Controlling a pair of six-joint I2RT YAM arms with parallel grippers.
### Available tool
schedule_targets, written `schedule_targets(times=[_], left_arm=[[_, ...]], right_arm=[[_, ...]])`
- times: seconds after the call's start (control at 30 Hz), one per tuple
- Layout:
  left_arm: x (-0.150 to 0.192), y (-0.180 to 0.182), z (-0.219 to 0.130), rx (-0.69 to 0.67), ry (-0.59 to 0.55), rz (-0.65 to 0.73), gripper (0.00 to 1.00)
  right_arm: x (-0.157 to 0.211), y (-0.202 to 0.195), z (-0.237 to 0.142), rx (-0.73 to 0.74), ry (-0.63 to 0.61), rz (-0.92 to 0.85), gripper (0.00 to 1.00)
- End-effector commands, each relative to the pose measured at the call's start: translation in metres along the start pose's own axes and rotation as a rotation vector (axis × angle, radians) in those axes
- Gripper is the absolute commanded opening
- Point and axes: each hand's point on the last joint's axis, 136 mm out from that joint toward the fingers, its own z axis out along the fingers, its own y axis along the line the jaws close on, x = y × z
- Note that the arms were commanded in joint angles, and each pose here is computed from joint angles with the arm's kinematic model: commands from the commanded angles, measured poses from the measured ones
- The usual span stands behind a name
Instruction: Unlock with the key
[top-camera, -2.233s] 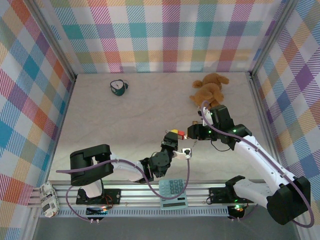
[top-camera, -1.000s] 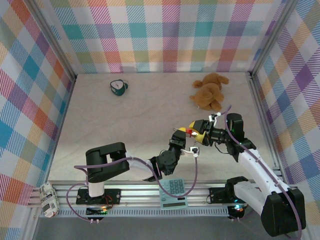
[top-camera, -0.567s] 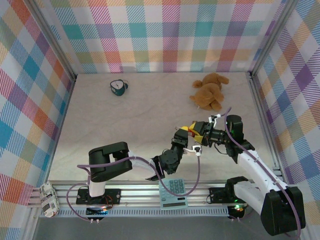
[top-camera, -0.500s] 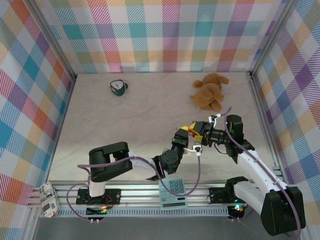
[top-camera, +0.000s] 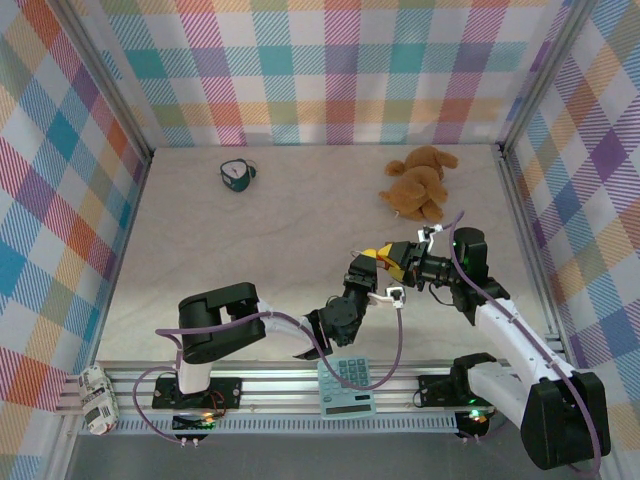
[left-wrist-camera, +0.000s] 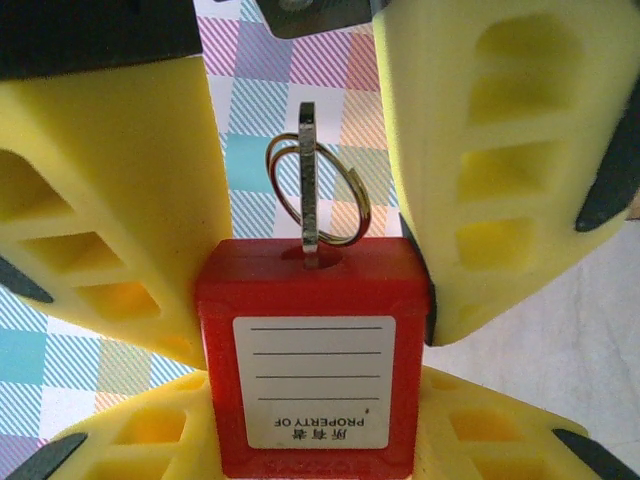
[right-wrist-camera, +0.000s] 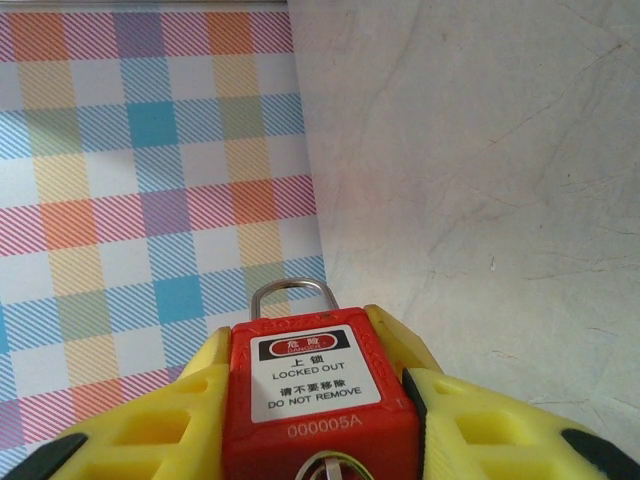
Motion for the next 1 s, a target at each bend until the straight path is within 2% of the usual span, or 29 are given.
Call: schedule_targets(times=[0.0,0.03,0.17,0.27,0.4,0.53,0.77,0.87,0.97], left_arm=[[-0.002,0.009,-0.002,-0.028,-0.010,-0.054,0.19],[0.000,0.009,-0.003,-0.027,-0.010,-0.056,0.24],[0.008,0.010,-0.008,-0.020,-0.003,-0.069,0.54],[0.017,0.012,-0.014,-0.016,0.007,-0.090,0.71],[0.030,0.014,-0.024,0.018,0.017,-0.107,0.84],[0.047,0.024,-0.035,0.066,0.032,-0.166,0.86],[0.078,0.033,-0.042,0.290,0.055,-0.328,0.81],[0.082,0.035,-0.039,0.343,0.017,-0.396,0.80],[0.085,0.026,-0.036,0.417,-0.017,-0.401,0.79]], right_arm=[[-0.002,0.018,-0.001,-0.024,0.006,-0.046,0.30],[-0.003,0.018,-0.001,-0.022,0.002,-0.047,0.30],[-0.007,0.020,-0.002,-0.009,-0.012,-0.060,0.29],[-0.011,0.020,-0.004,0.004,-0.028,-0.071,0.29],[-0.019,0.025,-0.006,0.009,-0.039,-0.095,0.28],[-0.024,0.026,-0.006,0.022,-0.038,-0.116,0.28],[-0.026,0.016,-0.007,0.060,-0.035,-0.132,0.27],[-0.022,0.014,-0.010,0.073,-0.039,-0.147,0.27],[-0.018,0.012,-0.013,0.083,-0.041,-0.163,0.27]])
